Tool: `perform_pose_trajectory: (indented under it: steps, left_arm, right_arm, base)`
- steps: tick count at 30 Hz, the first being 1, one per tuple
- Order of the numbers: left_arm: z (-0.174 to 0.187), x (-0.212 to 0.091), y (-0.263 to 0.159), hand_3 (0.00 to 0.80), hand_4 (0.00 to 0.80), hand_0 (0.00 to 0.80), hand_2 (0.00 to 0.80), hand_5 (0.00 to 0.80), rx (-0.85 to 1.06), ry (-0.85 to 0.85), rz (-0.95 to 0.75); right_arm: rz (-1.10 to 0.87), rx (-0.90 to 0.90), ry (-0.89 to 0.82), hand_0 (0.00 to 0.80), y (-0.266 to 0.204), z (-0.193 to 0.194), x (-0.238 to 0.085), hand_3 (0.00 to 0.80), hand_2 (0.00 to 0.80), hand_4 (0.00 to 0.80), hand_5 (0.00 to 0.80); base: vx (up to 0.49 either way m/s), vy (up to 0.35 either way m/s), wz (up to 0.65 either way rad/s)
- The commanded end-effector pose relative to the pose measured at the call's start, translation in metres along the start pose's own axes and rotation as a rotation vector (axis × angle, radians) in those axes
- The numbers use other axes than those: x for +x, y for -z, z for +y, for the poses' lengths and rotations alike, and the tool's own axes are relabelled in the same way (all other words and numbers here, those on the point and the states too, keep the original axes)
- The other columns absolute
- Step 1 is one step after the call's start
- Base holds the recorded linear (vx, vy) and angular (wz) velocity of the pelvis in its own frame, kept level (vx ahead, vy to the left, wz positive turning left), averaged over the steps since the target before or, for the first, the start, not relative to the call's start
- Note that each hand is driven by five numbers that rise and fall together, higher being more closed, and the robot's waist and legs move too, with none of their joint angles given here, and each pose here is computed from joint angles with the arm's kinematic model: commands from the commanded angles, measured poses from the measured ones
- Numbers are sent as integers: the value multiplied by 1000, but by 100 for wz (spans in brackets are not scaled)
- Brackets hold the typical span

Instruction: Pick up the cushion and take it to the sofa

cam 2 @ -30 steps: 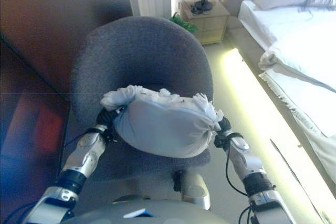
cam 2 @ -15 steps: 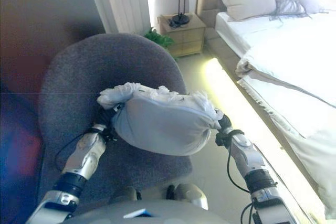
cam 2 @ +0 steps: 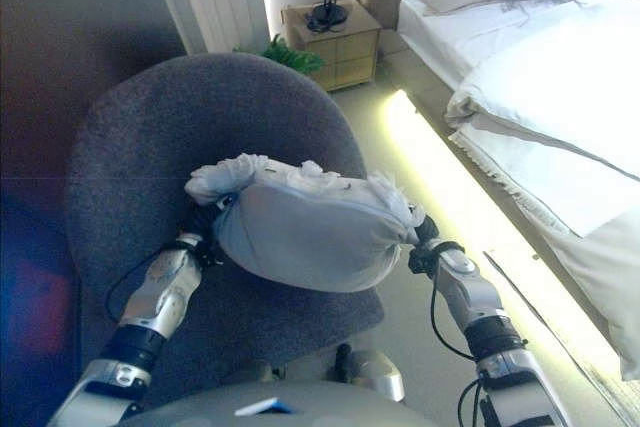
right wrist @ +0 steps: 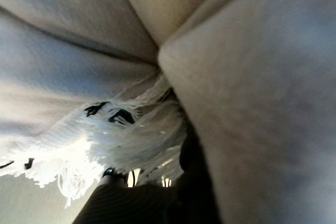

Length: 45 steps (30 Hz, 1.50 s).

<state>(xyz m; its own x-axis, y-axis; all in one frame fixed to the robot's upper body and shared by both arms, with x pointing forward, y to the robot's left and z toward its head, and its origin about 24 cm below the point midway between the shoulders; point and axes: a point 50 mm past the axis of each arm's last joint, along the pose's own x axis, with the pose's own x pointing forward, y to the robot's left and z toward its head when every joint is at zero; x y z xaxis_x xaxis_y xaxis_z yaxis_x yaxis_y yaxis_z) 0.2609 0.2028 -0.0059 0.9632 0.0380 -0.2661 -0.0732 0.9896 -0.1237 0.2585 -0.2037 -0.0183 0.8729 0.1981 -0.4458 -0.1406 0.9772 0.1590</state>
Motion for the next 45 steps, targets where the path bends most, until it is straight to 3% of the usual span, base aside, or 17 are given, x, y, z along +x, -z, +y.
perform_pose_trajectory:
  steps: [1,9,16,25,35,45]
  left_arm:
    - [-18,16,-47,800,800,800,800,800,2,68,-196]
    - [-10,21,-55,800,800,800,800,800,31,33,-200]
    - [-35,50,-103,800,800,800,800,800,78,72,-284]
    - [-37,62,-107,800,800,800,800,800,101,27,-256]
    - [-41,76,-154,800,800,800,800,800,126,32,-286]
    - [-43,89,-215,800,800,800,800,800,106,-73,-343]
  right_arm:
    - [-194,15,-143,800,-47,43,19,800,800,800,800]
    - [-181,26,-186,800,-53,68,32,800,800,800,800]
    - [-267,41,-188,800,-125,76,53,800,800,800,800]
    - [-241,36,-211,800,-125,86,58,800,800,800,800]
    - [-223,32,-175,800,-155,76,67,800,800,800,800]
    - [-257,2,-176,800,-202,79,69,800,800,800,800]
  base:
    - [40,101,8]
    - [80,-37,2]
    - [-139,-151,19]
    - [72,-57,-10]
    - [94,-25,2]
    - [-11,30,0]
